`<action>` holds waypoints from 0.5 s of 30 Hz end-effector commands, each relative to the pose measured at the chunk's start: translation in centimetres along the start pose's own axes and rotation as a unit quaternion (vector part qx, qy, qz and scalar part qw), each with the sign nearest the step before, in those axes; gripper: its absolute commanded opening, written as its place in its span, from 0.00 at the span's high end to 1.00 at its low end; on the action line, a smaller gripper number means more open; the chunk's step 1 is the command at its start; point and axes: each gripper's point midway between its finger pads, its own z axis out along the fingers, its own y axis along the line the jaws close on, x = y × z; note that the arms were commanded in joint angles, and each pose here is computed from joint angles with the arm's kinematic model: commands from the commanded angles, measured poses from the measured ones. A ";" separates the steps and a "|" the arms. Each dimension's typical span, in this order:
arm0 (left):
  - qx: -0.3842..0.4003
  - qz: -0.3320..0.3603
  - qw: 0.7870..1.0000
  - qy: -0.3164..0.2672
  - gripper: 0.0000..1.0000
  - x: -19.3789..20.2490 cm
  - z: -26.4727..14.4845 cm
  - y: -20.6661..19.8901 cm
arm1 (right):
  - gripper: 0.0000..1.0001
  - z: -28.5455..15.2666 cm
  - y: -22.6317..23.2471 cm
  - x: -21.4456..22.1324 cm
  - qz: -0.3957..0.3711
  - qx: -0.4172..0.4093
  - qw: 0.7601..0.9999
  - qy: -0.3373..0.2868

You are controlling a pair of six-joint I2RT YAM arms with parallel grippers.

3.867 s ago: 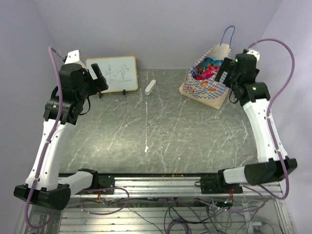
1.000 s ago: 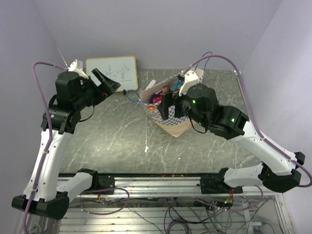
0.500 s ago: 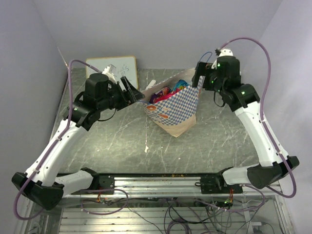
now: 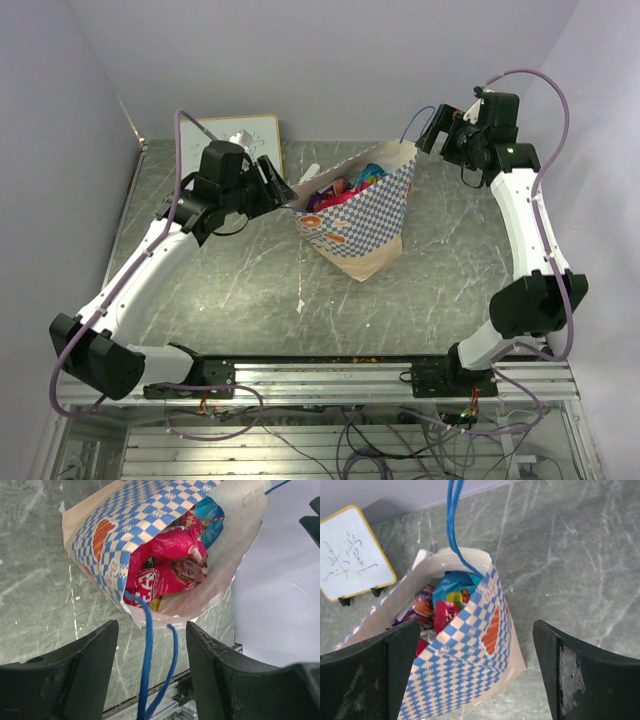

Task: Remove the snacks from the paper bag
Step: Move the paper bag to the center of the board.

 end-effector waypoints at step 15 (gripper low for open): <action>0.001 0.039 0.999 0.016 0.65 -3.1 1.1 0.5 | 0.40 8.2 2.7 -5.0 0.031 -0.149 0.988 0.005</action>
